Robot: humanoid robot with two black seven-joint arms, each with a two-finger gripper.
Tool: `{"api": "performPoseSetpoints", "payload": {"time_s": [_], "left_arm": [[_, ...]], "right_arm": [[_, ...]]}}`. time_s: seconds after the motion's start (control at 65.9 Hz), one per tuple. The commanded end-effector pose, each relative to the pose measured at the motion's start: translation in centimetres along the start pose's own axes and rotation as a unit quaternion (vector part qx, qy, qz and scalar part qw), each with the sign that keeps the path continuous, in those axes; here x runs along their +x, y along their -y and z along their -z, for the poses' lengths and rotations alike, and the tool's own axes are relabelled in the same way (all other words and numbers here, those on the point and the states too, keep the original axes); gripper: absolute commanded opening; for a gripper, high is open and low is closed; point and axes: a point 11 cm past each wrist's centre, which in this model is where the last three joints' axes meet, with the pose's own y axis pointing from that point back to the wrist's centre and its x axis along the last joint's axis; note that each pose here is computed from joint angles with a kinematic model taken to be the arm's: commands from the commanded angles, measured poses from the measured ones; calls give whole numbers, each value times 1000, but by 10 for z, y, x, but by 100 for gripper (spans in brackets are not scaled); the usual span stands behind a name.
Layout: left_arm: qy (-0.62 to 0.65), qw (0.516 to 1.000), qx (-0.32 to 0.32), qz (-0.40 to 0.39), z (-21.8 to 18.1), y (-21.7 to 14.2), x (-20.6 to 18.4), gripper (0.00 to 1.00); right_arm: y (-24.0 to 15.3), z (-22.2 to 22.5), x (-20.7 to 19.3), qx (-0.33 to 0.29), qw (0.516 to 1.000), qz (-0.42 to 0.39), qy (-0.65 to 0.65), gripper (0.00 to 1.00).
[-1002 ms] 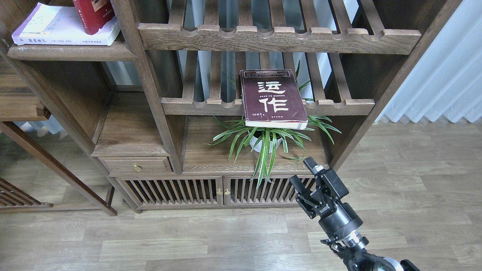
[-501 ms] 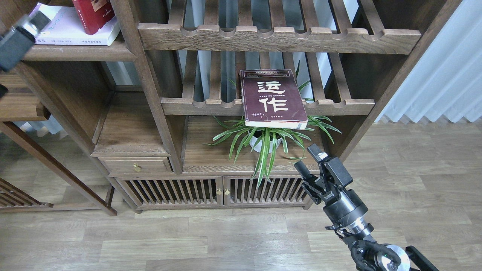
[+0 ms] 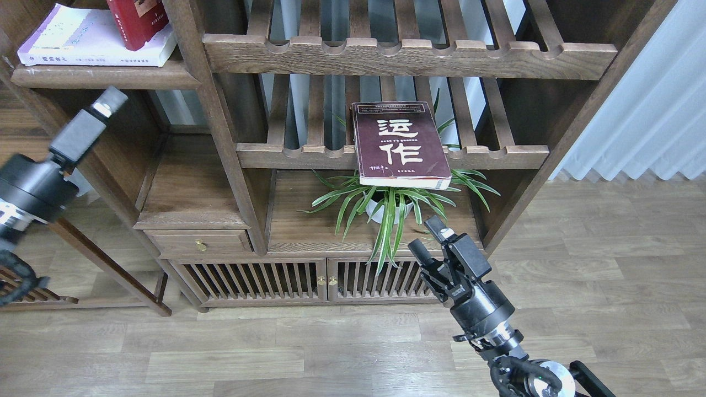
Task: Organize books on shelf
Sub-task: 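Reach the right gripper to the maroon book's lower edge, bring left gripper up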
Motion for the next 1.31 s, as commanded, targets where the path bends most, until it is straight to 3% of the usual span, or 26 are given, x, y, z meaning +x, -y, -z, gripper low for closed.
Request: {"api": "performPoseSetpoints", "payload": {"time_s": [0.0,0.258,0.607,0.911,1.184,1.29], "left_arm": [[-16,1000,1,-4,12,-2,3,85],[-56,998,6,-27,46,-8,17,89],[-92,993,23,-67,84,-20,38,96],[-118,989,22,-88,104,-25,47,96],[-121,988,21,-94,107,-31,49,96],[-122,988,21,-93,108,-30,49,96]], "right_arm": [[9,0,-4,-8,1000,9,-10,99],[43,-7,-19,-21,999,44,-11,99],[68,-28,18,-73,995,-71,-22,99],[104,22,35,-31,989,-127,-74,99],[111,64,55,21,979,-180,-99,99],[112,71,55,39,978,-181,-101,94]]}}
